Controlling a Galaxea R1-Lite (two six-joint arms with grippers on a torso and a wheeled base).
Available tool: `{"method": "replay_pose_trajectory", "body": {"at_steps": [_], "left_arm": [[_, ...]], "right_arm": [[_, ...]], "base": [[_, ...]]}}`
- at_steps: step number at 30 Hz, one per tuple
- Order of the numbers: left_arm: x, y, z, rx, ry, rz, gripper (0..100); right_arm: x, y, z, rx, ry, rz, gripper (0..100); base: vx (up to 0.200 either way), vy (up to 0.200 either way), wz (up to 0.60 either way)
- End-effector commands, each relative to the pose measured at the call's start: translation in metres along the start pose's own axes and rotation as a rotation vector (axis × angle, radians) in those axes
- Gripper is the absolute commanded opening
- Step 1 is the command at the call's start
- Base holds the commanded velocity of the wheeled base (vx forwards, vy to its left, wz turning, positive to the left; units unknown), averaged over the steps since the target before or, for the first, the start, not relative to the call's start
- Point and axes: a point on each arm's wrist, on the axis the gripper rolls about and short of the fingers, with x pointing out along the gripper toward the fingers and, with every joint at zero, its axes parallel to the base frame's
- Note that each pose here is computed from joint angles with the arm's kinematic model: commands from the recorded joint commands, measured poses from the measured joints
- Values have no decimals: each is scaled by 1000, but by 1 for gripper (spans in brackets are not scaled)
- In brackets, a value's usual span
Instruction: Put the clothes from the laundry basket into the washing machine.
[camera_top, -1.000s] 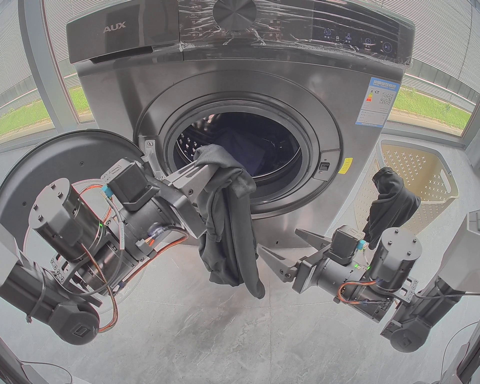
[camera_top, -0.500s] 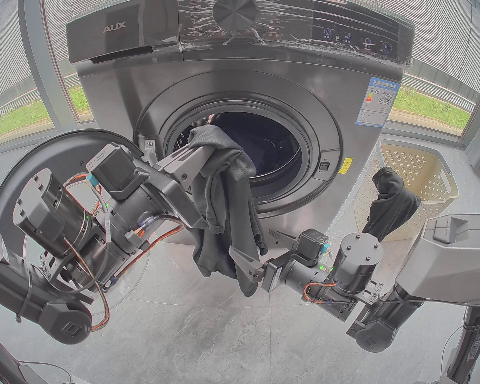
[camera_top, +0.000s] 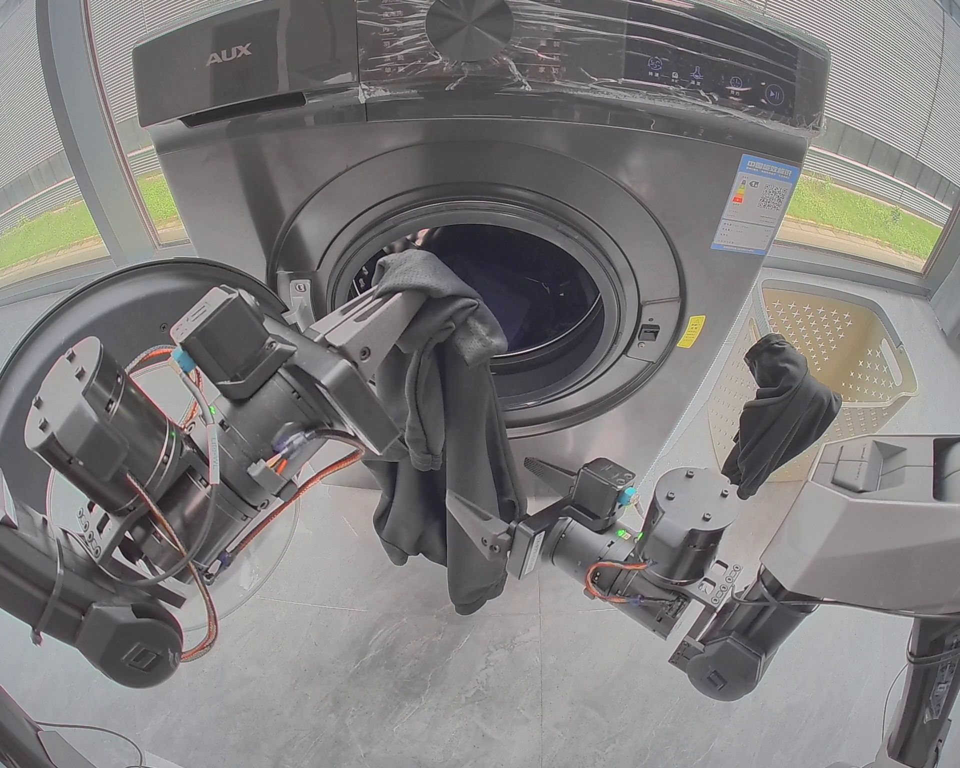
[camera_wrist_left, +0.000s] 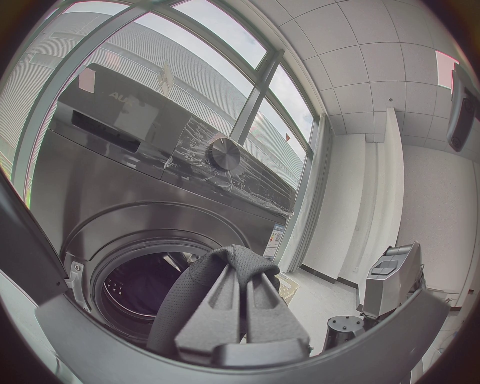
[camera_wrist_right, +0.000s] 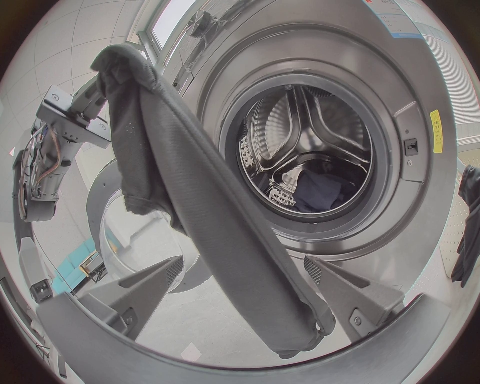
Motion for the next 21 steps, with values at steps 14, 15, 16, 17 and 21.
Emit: {"method": "replay_pose_trajectory", "body": {"at_steps": [14, 15, 16, 17, 21], "left_arm": [[7, 15, -14, 12, 32, 59, 0], [7, 15, -16, 11, 38, 63, 0], [7, 15, -16, 11, 38, 63, 0], [8, 16, -16, 11, 35, 63, 0], [9, 16, -16, 11, 31, 65, 0]], "right_arm": [[-11, 52, -8, 29, 42, 149, 100], [-12, 57, -5, 41, 35, 166, 100], [-12, 60, -4, 48, 32, 176, 100], [-11, 62, -2, 57, 25, 185, 100], [-6, 64, 7, 83, -12, 200, 100]], "base": [[0, 0, 0], [0, 0, 0], [0, 0, 0], [0, 0, 0], [0, 0, 0]]}}
